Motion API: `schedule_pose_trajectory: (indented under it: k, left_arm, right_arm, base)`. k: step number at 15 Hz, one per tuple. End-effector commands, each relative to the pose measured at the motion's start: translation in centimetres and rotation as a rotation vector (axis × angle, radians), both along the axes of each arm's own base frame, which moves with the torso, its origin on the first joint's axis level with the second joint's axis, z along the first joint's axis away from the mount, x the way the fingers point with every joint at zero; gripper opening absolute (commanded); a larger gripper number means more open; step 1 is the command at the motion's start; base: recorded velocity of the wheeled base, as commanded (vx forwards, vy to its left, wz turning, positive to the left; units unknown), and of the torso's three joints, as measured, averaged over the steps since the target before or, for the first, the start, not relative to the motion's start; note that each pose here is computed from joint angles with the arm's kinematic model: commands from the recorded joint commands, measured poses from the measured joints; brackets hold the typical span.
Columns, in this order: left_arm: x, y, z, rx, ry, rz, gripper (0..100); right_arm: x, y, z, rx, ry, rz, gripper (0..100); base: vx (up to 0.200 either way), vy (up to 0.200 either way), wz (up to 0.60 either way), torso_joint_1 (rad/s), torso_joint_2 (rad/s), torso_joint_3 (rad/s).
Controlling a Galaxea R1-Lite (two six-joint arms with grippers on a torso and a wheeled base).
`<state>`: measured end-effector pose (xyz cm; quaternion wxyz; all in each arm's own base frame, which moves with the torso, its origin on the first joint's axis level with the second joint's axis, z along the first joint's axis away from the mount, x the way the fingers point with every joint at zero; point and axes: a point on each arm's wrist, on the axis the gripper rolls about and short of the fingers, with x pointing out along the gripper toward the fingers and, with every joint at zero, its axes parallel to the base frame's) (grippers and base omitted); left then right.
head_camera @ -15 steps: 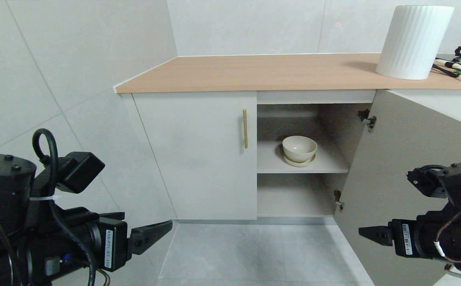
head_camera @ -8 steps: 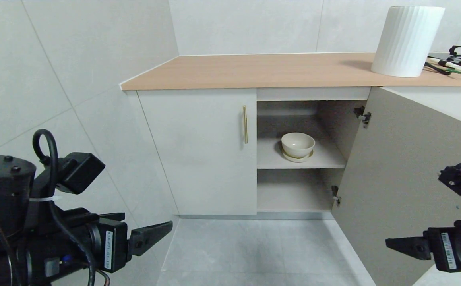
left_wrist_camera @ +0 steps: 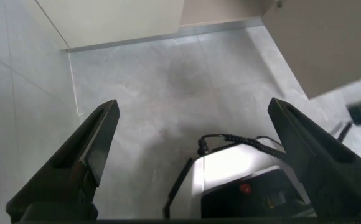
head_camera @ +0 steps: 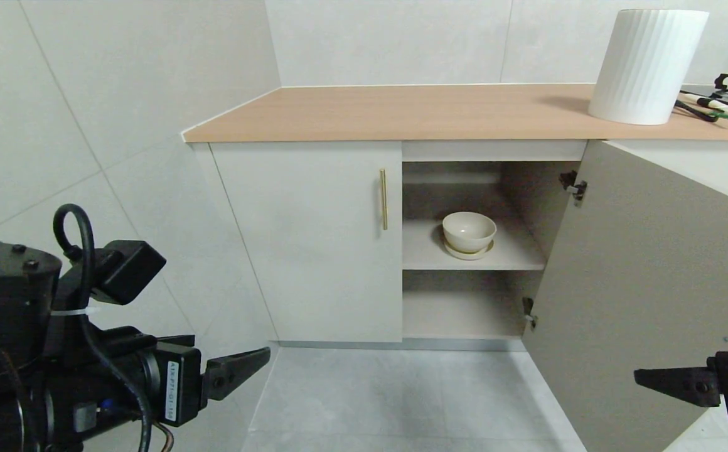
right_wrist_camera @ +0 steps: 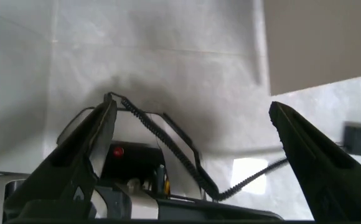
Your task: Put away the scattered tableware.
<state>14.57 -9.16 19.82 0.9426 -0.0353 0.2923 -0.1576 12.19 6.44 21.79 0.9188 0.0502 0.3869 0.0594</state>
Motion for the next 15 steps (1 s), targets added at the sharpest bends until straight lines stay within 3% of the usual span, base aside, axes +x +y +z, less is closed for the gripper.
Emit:
schedule_pose_trajectory:
  k: [1, 8, 12, 15]
  left_arm:
    - [0.0, 0.0, 0.0, 0.001, 0.002, -0.001, 100]
    - [0.0, 0.0, -0.1, 0.0, 0.006, -0.002, 100]
    - [-0.1, 0.0, -0.2, 0.002, 0.005, -0.003, 100]
    - [-0.1, 0.0, -0.1, 0.0, 0.005, -0.004, 100]
  right_arm:
    - [-0.2, -0.1, 0.2, -0.006, 0.011, 0.001, 100]
    - [-2.5, -1.7, 2.8, -0.08, 0.139, -0.023, 100]
    - [-2.0, -4.1, 4.6, -0.076, 0.071, -0.215, 100]
    - [0.6, -6.2, 4.6, -0.074, 0.004, -0.394, 100]
  base:
    - [0.0, -0.2, 0.0, 0.022, 0.01, -0.002]
    - [0.0, -0.2, 0.0, 0.0, 0.0, 0.002]
    - [0.0, 0.0, 0.0, 0.0, 0.0, 0.0]
    - [0.0, 0.0, 0.0, 0.0, 0.0, 0.0]
